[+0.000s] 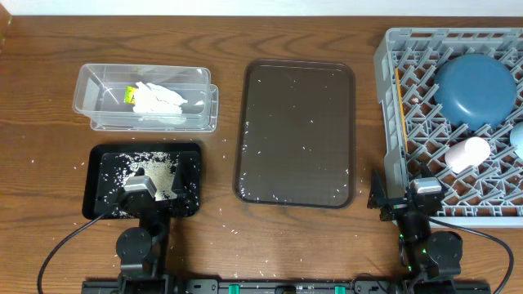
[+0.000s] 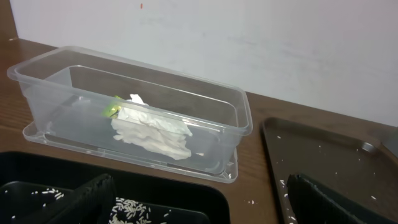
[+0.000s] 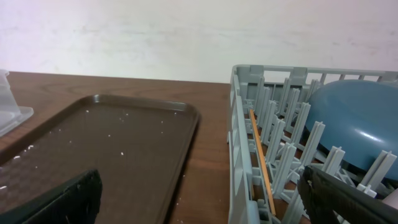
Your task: Sort waste into correct bins and load items into the dishwasher rack
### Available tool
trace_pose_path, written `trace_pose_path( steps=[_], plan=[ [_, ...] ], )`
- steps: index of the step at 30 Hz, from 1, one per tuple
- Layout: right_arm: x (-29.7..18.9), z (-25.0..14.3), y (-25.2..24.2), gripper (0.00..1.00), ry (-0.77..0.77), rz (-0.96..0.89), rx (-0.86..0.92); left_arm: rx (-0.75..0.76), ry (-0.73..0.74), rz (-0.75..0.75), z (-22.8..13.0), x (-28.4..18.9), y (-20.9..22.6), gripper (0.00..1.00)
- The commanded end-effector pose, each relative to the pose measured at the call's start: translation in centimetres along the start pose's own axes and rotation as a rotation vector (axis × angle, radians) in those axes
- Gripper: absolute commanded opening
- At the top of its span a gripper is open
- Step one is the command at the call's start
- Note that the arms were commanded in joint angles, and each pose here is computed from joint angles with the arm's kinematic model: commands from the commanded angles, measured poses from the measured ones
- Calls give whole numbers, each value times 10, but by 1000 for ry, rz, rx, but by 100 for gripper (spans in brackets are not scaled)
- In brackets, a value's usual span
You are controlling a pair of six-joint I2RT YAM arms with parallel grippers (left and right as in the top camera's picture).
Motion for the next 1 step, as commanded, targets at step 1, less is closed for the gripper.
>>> trace_pose_path(
  steps=[1],
  plan=[
    [0,-1,-3,99,2,-23,-10,16,40,21,-9,1,4,91]
  ],
)
Point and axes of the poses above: each gripper's point midway between its finger pads, its own x axis out along the fingers, its own y axis along the line the jaws close on, z = x × y, the point moved 10 cm from there along -x, back along the fingers, and after that the axes turned 9 degrees about -x, right-handed, at the moved point
